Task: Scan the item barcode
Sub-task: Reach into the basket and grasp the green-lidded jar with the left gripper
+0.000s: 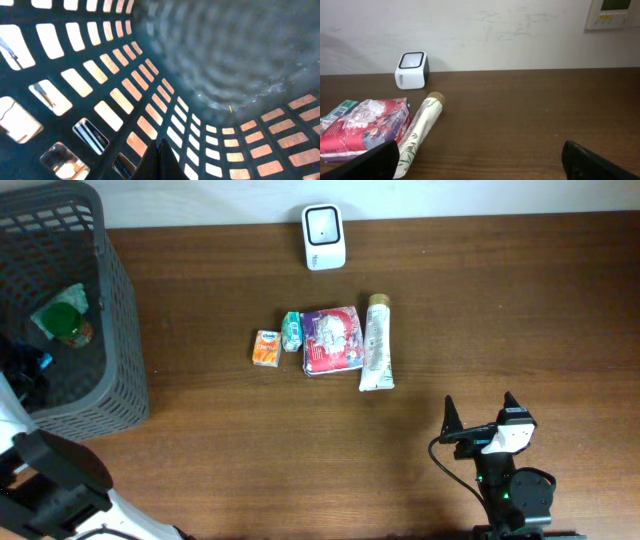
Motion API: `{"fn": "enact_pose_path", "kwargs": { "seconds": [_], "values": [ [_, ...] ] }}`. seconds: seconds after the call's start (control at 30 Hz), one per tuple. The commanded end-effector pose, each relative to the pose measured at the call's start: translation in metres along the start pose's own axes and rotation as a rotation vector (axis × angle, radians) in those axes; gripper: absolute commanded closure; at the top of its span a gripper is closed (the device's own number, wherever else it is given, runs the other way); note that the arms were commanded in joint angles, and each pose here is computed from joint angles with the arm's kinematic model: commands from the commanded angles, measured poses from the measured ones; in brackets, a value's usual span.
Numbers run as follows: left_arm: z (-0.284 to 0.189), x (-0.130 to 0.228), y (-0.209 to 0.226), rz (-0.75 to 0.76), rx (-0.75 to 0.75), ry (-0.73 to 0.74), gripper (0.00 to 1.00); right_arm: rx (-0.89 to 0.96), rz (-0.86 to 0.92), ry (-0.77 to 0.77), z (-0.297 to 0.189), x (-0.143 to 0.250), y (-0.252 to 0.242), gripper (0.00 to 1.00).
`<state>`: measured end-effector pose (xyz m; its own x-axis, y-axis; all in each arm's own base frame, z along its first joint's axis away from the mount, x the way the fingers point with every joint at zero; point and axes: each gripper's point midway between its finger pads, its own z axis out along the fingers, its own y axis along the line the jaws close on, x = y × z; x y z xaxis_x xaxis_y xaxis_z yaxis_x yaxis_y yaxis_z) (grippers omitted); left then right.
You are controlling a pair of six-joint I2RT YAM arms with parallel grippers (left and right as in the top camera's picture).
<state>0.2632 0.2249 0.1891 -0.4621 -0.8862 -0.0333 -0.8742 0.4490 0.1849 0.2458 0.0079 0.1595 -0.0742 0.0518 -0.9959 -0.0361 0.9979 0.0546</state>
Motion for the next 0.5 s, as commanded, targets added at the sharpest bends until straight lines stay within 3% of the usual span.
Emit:
{"fn": "enact_pose_path", "kwargs": {
  "seconds": [0.0, 0.27, 0.37, 0.47],
  "values": [
    [-0.002, -0.001, 0.022, -0.060, -0.023, -0.006, 1.00, -0.001, 0.007, 0.004, 0.000, 0.003, 0.000, 0.01],
    [-0.003, -0.009, 0.067, -0.228, 0.040, 0.018, 1.00, -0.001, 0.007, 0.004, 0.000, 0.003, 0.000, 0.01],
    [-0.004, -0.009, 0.067, -0.242, 0.043, 0.014, 1.00, -0.001, 0.007, 0.004, 0.000, 0.003, 0.000, 0.01],
    [-0.017, -0.011, 0.052, -0.246, 0.146, 0.000, 1.00, -0.001, 0.007, 0.004, 0.000, 0.003, 0.000, 0.01]
  ]
}}
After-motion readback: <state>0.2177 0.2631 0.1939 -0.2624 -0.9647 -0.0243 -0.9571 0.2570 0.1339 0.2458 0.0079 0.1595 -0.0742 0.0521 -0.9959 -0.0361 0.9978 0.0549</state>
